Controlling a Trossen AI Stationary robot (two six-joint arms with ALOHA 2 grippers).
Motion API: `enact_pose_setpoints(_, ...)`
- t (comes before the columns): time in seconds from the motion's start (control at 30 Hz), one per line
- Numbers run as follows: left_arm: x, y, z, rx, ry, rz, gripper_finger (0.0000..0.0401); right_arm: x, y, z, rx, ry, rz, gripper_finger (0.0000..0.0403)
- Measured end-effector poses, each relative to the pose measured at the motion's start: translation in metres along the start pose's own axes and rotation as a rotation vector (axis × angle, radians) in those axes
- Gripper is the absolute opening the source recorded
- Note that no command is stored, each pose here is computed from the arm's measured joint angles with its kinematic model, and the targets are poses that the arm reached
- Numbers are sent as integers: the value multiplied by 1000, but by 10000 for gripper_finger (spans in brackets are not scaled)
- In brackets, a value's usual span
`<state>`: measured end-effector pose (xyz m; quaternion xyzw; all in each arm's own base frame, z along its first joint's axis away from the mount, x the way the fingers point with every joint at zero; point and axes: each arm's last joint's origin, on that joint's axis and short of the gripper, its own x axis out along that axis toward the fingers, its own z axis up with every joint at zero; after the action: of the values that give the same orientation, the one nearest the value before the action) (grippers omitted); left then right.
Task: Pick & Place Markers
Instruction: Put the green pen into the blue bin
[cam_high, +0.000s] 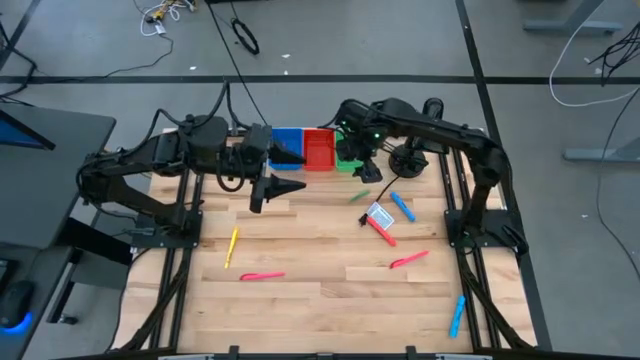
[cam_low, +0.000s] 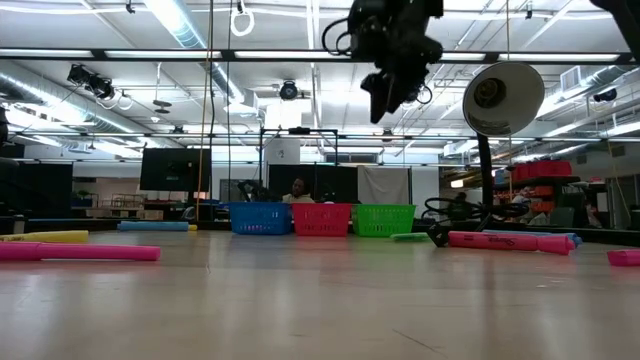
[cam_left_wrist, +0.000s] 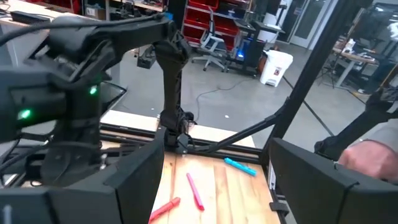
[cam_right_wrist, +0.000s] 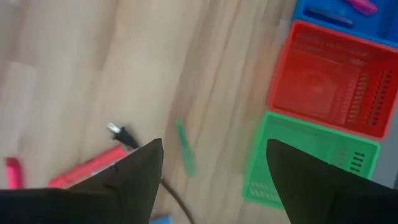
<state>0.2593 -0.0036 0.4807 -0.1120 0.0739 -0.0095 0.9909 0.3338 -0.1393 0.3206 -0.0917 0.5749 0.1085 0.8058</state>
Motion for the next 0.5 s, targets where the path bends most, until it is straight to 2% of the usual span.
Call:
enact_pose_setpoints(0.3,0,-1,2,0,-24,-5,296,59,0,-35,-47,215,44,288)
enact_pose_setpoints(0.5,0,-1,4,1,-37,-8,296,88,6,-45,-105,236,37,288)
